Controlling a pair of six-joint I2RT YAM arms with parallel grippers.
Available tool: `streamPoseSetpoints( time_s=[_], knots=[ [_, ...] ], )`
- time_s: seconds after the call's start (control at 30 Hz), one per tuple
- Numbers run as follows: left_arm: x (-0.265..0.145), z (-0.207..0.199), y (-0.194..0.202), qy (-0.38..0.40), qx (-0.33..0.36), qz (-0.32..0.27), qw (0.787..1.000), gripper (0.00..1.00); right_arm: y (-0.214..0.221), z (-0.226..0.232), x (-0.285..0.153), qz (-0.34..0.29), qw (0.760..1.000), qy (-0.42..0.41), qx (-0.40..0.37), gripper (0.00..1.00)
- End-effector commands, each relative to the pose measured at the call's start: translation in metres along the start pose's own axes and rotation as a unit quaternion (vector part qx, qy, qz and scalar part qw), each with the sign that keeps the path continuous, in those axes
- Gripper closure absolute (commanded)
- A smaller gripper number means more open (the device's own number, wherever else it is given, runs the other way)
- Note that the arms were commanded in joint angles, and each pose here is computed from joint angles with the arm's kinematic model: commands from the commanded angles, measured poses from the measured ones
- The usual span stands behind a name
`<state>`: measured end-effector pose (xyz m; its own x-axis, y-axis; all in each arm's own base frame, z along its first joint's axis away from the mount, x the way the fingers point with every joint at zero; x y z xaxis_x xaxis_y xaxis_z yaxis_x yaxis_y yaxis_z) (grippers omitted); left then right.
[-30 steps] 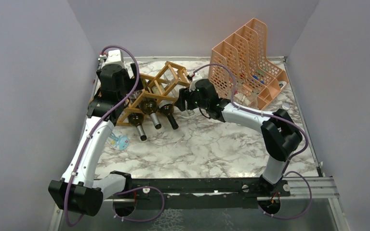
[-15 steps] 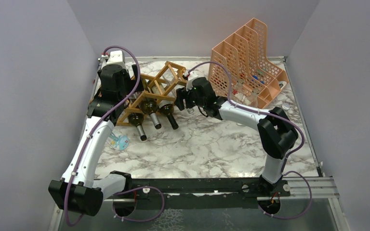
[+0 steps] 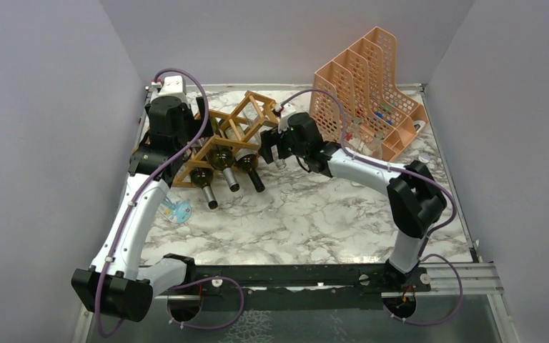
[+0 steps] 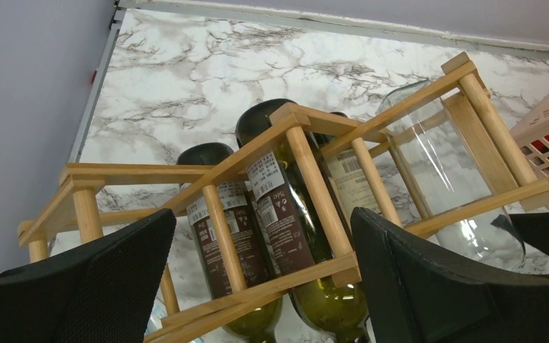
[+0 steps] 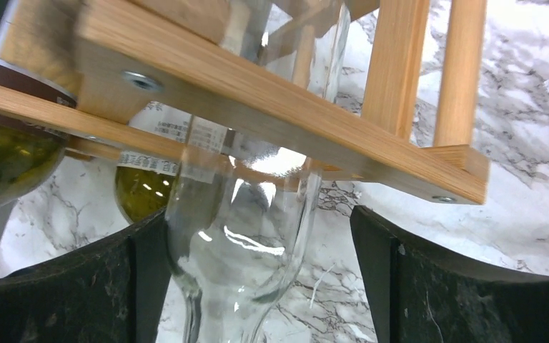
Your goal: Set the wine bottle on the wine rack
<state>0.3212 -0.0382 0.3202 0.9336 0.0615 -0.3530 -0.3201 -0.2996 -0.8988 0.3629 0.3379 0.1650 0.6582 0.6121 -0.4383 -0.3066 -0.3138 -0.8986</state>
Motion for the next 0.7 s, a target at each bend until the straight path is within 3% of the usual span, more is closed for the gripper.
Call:
streamPoseSetpoints(
  time_s=[0.0,0.33,0.67],
  knots=[
    [-0.02,-0.007,-0.019,0.032,0.0,-0.021,0.999,0.01,-0.047,-0.008,-0.034,-0.054,0.998,0.025,0.001,0.07],
    [-0.041,-0.021,-0.016,0.109,0.013,-0.014,0.994,0.01,-0.07,-0.039,-0.12,-0.085,0.986,0.142,0.004,0.1],
    [-0.06,-0.026,-0.012,0.154,0.02,-0.023,0.988,0.01,-0.064,-0.109,-0.2,-0.03,0.935,0.352,-0.014,0.1]
  ],
)
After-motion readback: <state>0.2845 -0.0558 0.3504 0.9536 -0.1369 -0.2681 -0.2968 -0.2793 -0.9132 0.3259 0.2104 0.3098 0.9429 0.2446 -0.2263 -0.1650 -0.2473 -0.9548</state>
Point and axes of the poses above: each gripper's point midway between its finger pads, its own x axis out along the fingers, its own z axis along the line the jaws close on, y = z × x, the point moved 4 cm from there along -x, back along the fingers, and after that the axes turned 11 degrees about -x, right-handed, at the moved point
